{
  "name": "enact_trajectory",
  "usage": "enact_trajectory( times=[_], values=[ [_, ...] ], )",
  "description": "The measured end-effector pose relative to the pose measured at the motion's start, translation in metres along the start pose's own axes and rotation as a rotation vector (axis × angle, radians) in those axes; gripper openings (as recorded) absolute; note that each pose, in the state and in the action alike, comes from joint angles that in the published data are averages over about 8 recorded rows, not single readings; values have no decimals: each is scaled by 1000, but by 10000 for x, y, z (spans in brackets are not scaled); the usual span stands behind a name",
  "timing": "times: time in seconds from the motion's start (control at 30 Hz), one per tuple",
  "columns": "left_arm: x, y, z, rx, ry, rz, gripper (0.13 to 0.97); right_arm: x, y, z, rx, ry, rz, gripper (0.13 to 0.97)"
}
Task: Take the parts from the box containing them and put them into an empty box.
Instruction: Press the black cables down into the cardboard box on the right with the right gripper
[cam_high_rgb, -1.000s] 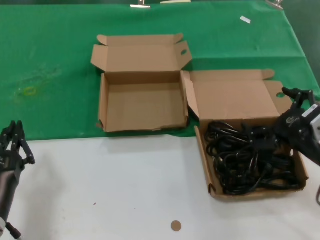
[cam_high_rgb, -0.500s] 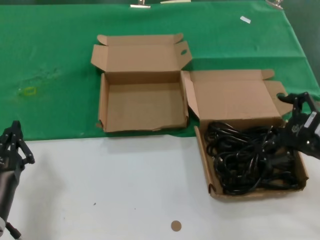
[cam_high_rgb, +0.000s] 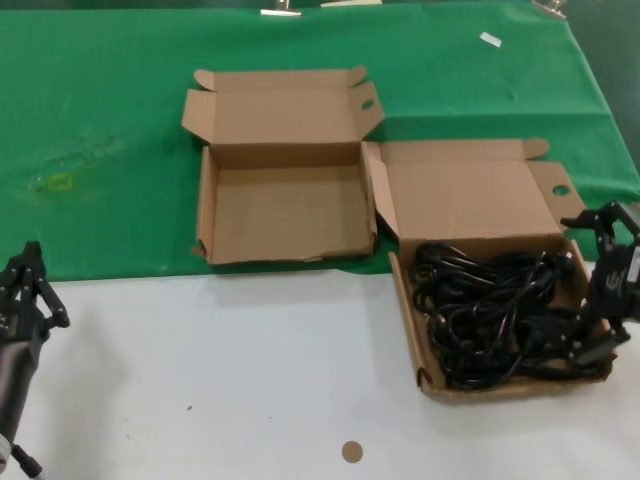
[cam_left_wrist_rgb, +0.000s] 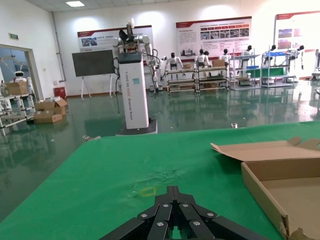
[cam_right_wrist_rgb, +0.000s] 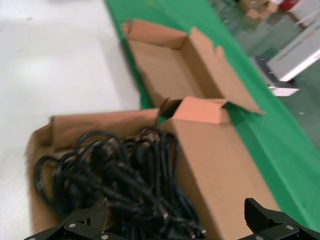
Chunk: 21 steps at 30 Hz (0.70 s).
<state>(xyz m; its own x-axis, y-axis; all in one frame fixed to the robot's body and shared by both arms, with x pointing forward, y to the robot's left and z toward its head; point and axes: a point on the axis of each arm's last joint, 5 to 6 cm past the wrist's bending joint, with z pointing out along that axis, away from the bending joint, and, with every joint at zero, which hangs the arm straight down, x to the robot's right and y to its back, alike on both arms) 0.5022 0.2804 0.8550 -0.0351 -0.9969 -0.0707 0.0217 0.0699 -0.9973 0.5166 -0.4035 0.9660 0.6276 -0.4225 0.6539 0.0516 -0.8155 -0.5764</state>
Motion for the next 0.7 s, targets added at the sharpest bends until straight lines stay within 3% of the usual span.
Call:
enact_trajectory(
  times=[0.7],
  values=[
    [0, 0, 0, 0, 0, 0, 144, 185, 67, 173, -60, -153, -159, 956]
  ],
)
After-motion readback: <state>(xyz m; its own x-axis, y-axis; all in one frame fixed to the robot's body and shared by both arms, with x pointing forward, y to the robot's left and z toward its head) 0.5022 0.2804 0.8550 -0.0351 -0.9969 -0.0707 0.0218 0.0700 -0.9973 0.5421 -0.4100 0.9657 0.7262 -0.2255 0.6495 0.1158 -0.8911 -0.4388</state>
